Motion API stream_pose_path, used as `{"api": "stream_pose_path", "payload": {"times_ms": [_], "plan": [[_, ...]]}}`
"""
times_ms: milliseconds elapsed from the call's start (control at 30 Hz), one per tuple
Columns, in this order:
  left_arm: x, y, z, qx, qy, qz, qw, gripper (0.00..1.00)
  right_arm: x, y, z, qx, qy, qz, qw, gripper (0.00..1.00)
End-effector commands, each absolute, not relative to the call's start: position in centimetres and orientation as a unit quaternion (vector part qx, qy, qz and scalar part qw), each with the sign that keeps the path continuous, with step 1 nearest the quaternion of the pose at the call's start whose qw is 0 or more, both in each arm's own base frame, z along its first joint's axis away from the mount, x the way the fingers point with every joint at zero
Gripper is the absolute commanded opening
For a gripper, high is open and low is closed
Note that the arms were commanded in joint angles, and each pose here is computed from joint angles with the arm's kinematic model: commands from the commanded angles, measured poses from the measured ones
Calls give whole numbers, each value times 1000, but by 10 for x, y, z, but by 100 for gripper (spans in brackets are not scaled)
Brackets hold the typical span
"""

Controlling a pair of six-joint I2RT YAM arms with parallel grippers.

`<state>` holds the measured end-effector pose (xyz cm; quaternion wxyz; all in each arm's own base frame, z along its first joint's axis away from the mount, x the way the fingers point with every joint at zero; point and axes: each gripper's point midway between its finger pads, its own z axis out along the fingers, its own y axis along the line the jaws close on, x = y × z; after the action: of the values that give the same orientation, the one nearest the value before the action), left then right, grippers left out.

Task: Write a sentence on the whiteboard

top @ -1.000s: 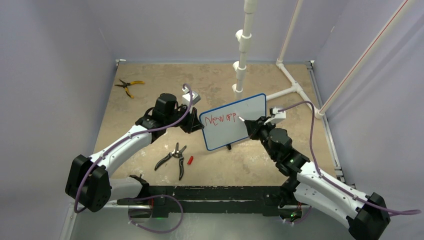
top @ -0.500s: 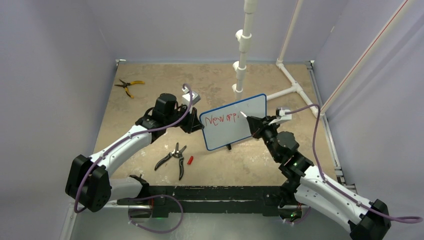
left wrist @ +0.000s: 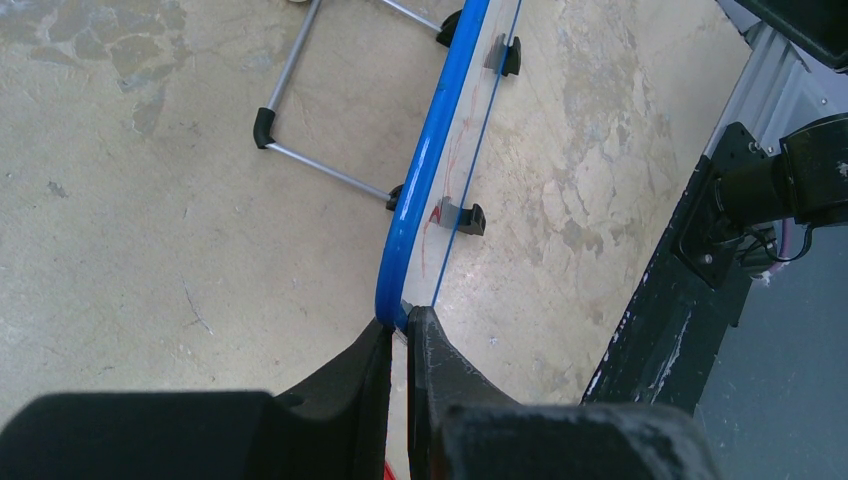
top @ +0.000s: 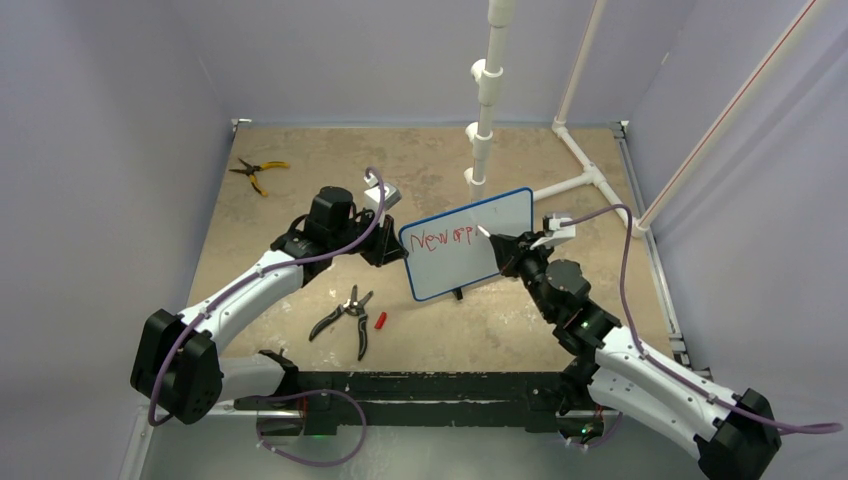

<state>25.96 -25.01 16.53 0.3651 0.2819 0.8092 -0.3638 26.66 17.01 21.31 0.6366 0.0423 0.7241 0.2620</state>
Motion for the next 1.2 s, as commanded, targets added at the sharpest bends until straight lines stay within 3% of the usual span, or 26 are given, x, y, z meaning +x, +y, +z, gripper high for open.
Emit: {"api": "stream_pose_path", "payload": {"times_ms": [0, 467, 1167], "plan": [[261, -254, 171, 288, 798, -373, 376, 0, 269, 173, 216, 38, 721, 264, 640, 0], [261, -254, 171, 289, 798, -372, 377, 0, 266, 184, 203, 5, 735, 270, 622, 0], [260, -254, 173, 289, 796, -374, 378, 0, 269, 164, 188, 52, 761, 225, 607, 0]]}}
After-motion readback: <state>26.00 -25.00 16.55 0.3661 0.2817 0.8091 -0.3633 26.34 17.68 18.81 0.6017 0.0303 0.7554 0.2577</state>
